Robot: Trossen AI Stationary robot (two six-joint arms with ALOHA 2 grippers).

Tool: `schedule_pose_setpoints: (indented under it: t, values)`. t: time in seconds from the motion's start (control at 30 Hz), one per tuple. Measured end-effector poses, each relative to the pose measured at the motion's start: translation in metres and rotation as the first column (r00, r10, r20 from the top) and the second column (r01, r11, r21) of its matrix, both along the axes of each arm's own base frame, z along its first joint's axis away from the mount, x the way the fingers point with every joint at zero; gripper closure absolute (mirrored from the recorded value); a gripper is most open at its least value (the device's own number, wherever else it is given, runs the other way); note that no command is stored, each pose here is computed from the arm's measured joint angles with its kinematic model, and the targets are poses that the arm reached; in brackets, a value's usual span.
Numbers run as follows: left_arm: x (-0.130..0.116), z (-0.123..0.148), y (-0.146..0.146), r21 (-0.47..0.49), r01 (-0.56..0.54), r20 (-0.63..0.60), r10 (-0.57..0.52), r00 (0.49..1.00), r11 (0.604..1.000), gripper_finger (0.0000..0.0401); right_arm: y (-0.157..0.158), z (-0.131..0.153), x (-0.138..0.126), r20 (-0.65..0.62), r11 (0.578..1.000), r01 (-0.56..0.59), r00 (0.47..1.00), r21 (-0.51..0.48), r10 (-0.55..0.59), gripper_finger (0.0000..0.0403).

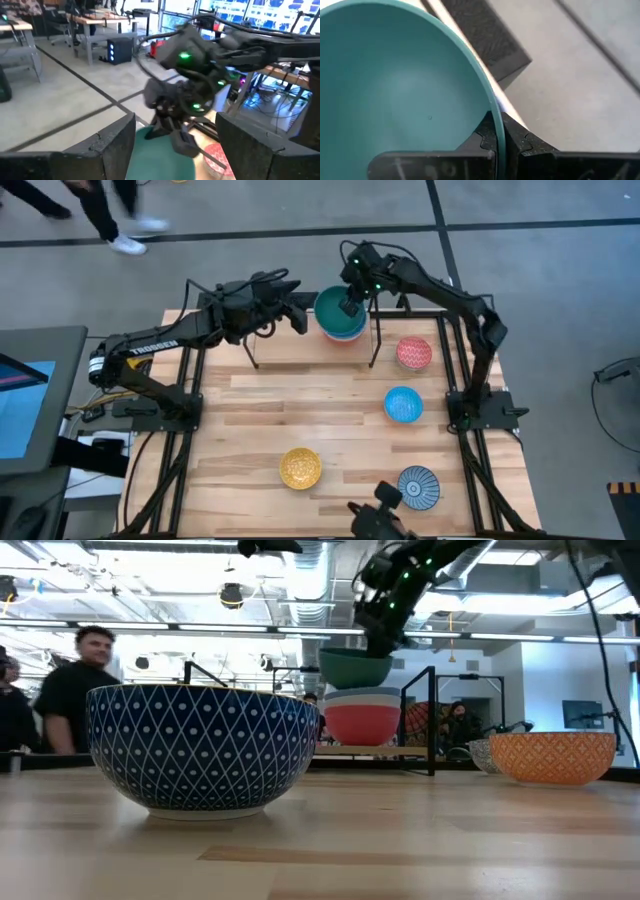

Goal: Place and stack bowls onto a shelf
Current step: Stack the green bowl on top of the blue bowl on the shelf

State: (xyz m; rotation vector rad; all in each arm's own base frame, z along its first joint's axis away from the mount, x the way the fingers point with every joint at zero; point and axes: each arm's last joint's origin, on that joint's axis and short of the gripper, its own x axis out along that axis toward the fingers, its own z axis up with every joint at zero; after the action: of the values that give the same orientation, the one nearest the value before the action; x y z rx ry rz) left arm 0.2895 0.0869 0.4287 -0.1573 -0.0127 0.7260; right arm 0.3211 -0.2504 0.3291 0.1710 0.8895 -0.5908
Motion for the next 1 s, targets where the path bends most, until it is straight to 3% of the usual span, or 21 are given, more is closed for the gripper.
schedule_pose_setpoints:
  t: [0.43,0.57,0.7,0.83,1.0]
  values:
    - [0.001,-0.011,-0.009,-0.059,-0.003,-0.092,-0.002,0.996,0.998,0.0143,-0.020,-0.026,-0.003,-0.105,0.992,0.036,0.994,0.120,-0.024,0.0378]
    - [0.001,-0.012,-0.009,-0.063,-0.004,-0.089,-0.002,0.996,0.998,0.0143,-0.023,-0.023,-0.004,-0.081,0.993,0.034,0.996,0.111,-0.025,0.0378]
    - [0.001,-0.012,-0.009,-0.063,-0.004,-0.089,-0.002,0.996,0.998,0.0143,-0.027,-0.026,-0.009,-0.045,0.983,0.005,0.999,0.182,0.003,0.0378]
    - [0.001,-0.012,-0.010,-0.064,0.000,-0.089,-0.005,0.996,0.998,0.0143,-0.030,-0.034,-0.009,-0.047,0.973,0.008,0.999,0.230,0.003,0.0355]
    - [0.002,-0.012,-0.013,-0.066,0.008,-0.093,-0.014,0.996,0.998,0.0143,-0.030,-0.031,-0.009,-0.036,0.975,0.005,0.999,0.221,0.003,0.0308]
